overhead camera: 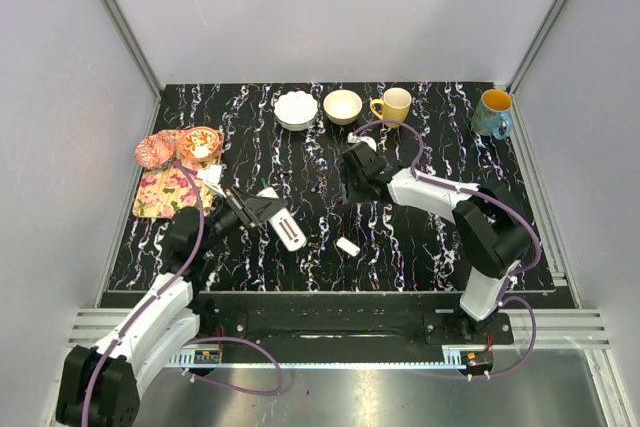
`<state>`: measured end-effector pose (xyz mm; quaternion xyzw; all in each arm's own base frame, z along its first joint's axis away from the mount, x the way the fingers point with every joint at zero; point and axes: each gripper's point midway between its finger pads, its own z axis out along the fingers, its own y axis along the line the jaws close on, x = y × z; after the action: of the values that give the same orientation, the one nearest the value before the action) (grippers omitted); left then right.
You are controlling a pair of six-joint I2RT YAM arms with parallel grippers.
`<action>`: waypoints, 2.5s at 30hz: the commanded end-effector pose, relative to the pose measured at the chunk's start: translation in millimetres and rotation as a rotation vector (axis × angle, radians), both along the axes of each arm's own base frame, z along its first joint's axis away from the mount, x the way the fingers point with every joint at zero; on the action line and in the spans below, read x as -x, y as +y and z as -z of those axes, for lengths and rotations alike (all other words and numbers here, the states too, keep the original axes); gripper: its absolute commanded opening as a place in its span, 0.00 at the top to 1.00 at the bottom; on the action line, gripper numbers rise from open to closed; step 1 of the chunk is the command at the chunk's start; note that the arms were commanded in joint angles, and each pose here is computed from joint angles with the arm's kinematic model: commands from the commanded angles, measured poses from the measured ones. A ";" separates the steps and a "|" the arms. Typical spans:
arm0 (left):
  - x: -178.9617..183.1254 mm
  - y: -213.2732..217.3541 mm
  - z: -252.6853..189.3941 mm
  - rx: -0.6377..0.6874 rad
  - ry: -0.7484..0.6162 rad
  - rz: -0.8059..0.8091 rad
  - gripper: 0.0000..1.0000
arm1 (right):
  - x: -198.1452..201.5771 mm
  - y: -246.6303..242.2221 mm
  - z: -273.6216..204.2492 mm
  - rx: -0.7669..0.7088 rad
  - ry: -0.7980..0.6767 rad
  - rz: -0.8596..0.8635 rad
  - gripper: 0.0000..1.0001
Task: Load the batteries into the remote control
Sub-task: Adjust the battery at the center of the board.
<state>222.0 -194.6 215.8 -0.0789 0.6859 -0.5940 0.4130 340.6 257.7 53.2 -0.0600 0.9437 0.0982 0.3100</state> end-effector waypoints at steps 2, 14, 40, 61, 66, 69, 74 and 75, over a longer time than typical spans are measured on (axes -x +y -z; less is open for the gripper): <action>10.6 -7.0 -25.6 0.044 -0.109 0.081 1.00 | 2.5 1.1 -11.5 -0.042 -0.024 -0.009 0.43; 16.0 -9.4 -35.5 0.092 -0.166 0.115 1.00 | 3.4 -2.2 -16.9 -0.128 -0.032 0.135 0.41; 18.1 -5.8 -34.2 0.063 -0.179 0.089 1.00 | -28.2 10.4 -2.7 -0.172 0.047 0.318 0.49; 15.6 -5.7 -24.1 0.053 -0.152 0.082 1.00 | -61.3 7.4 -16.4 0.084 -0.082 -0.083 0.47; 14.9 -6.3 -22.9 0.052 -0.149 0.085 1.00 | -62.7 13.0 -3.5 0.095 -0.051 -0.117 0.50; 14.8 -6.1 -21.4 0.051 -0.145 0.084 1.00 | -60.8 14.5 5.3 0.098 -0.028 -0.128 0.53; 14.4 -6.2 -19.7 0.047 -0.140 0.083 1.00 | -55.4 10.1 24.3 0.126 0.011 -0.132 0.56; 14.2 -6.2 -19.4 0.047 -0.138 0.083 1.00 | -53.7 8.8 27.1 0.131 0.017 -0.133 0.56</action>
<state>207.7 -201.9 228.7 -0.0323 0.6561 -0.6300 0.4142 390.1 263.3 24.4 -0.1321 0.9464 0.0549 0.2897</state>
